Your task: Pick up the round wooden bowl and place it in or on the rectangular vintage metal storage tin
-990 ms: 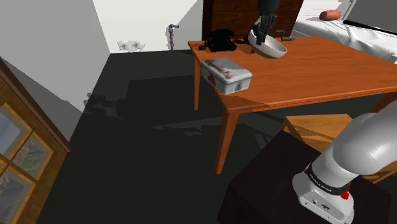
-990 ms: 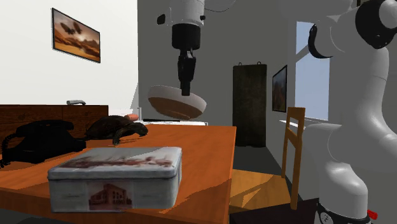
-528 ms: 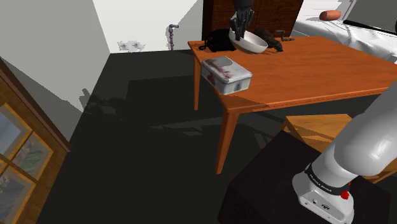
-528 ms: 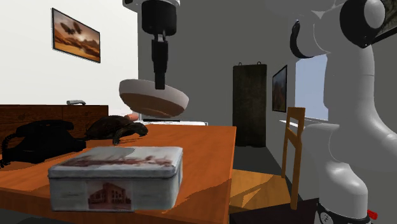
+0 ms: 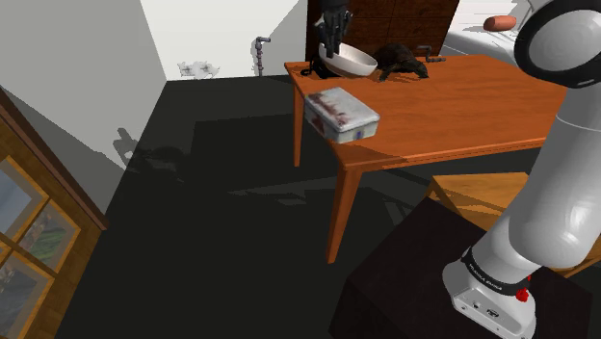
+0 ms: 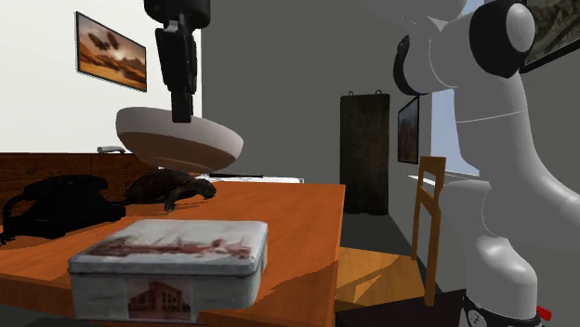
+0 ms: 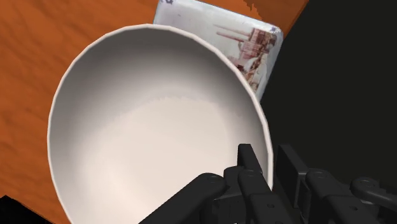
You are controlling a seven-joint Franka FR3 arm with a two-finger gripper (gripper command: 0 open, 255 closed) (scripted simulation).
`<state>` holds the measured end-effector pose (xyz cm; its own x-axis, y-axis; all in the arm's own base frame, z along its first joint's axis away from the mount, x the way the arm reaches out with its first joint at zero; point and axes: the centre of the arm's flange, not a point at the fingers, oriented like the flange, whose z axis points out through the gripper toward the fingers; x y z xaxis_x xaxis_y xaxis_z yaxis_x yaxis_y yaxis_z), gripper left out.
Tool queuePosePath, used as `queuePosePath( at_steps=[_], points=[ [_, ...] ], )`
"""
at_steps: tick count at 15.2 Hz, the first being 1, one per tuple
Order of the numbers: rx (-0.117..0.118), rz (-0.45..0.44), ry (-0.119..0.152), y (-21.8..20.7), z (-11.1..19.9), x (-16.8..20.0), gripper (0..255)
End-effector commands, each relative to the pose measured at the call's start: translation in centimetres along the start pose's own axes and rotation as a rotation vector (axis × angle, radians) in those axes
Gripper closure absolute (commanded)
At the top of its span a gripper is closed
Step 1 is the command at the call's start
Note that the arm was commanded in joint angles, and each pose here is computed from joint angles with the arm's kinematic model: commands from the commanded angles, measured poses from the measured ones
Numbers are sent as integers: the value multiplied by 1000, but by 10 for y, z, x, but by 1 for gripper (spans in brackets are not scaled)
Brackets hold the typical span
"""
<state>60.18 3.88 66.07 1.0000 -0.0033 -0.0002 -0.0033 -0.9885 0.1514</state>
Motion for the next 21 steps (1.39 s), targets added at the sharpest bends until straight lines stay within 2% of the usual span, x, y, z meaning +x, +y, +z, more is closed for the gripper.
queuePosePath(
  at_steps=[1,18,21],
  points=[
    [0,1,1,-3,7,1,255],
    [0,1,1,-17,99,1,255],
    [0,1,1,-17,99,1,255]
  ],
)
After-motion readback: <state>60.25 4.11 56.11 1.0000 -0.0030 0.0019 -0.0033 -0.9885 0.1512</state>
